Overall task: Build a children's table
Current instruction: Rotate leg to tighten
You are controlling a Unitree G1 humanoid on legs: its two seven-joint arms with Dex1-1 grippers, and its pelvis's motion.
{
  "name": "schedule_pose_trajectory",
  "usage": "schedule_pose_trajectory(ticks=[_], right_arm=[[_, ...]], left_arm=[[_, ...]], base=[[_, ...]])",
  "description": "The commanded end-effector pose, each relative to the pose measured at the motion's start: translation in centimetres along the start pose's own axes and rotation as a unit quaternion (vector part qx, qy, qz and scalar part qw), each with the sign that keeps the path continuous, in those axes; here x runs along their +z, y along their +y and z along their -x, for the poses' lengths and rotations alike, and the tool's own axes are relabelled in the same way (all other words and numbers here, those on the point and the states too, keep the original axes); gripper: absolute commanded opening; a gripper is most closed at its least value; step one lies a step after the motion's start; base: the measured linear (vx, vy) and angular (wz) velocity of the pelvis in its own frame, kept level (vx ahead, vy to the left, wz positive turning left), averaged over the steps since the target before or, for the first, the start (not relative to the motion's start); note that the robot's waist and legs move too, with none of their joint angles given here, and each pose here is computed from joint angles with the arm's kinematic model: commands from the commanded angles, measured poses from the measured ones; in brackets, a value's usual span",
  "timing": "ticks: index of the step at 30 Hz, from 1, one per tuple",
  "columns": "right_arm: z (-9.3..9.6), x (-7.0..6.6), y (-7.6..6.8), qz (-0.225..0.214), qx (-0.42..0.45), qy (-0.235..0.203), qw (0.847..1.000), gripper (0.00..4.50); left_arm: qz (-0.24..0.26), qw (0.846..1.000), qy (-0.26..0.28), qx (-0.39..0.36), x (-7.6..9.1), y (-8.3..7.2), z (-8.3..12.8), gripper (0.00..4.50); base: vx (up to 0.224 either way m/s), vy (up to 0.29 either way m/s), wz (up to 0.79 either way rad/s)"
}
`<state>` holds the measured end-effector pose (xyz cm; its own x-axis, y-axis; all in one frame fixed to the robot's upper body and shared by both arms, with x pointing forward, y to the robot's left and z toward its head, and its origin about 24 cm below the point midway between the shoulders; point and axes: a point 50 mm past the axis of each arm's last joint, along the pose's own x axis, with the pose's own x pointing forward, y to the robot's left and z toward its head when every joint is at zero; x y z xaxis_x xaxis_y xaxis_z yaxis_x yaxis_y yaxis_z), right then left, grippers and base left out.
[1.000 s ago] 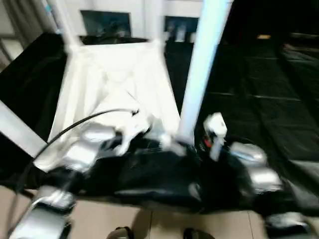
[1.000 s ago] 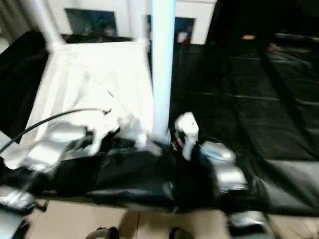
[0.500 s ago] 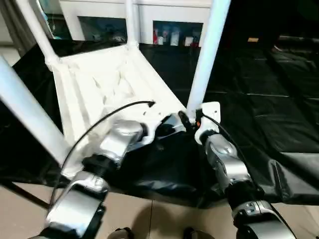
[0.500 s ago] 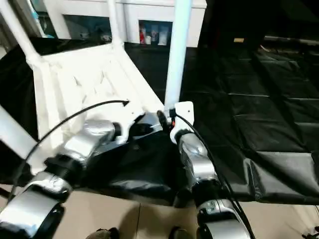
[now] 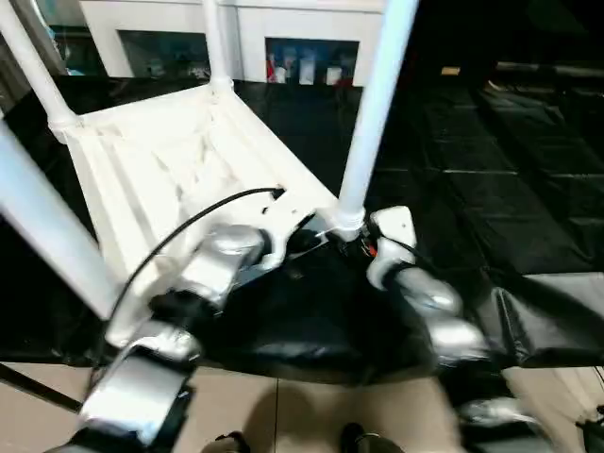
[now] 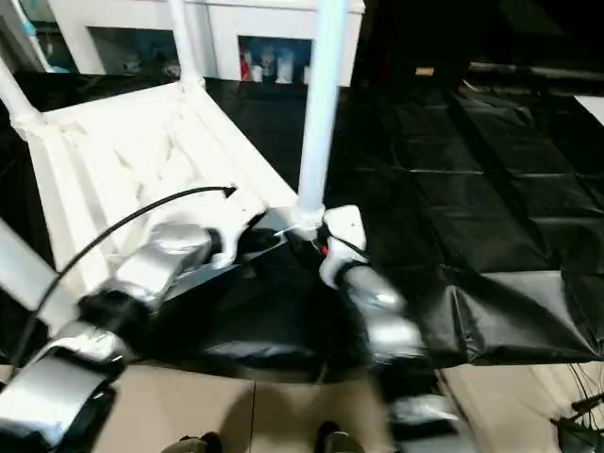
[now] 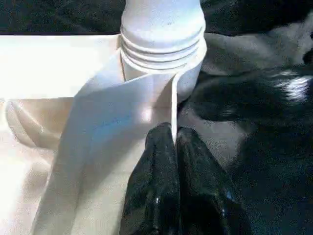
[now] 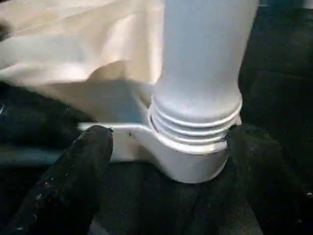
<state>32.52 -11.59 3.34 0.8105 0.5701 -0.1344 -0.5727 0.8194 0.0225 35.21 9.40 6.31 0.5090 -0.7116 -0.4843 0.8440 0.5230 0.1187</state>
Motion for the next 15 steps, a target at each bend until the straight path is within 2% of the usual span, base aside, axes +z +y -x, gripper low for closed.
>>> schedule_pose_trajectory(ticks=[1,7,8,15], right_arm=[[0.5,0.1,0.6,-0.007,0.066,-0.007,0.998,3.93],[2.3,1.2,-0.2,0.023,0.143,-0.027,0.989,3.93],[3.0,1.7,-0.5,0.033,0.177,-0.033,0.983,3.93],[4.1,1.9,-0.3,0.061,0.256,-0.016,0.965,3.93]], left_arm=[[0.016,0.994,0.071,-0.087,-4.2,-2.5,-0.4,0.00],[-0.002,0.986,0.067,-0.155,-4.8,-3.4,0.5,0.00],[-0.011,0.980,0.063,-0.189,-5.0,-3.8,1.2,0.00],[-0.035,0.965,0.061,-0.251,-5.0,-4.5,3.0,0.00]], base=[[0.000,0.000,0.00],[0.000,0.000,0.00],[0.000,0.000,0.00],[0.049,-0.018,0.09]])
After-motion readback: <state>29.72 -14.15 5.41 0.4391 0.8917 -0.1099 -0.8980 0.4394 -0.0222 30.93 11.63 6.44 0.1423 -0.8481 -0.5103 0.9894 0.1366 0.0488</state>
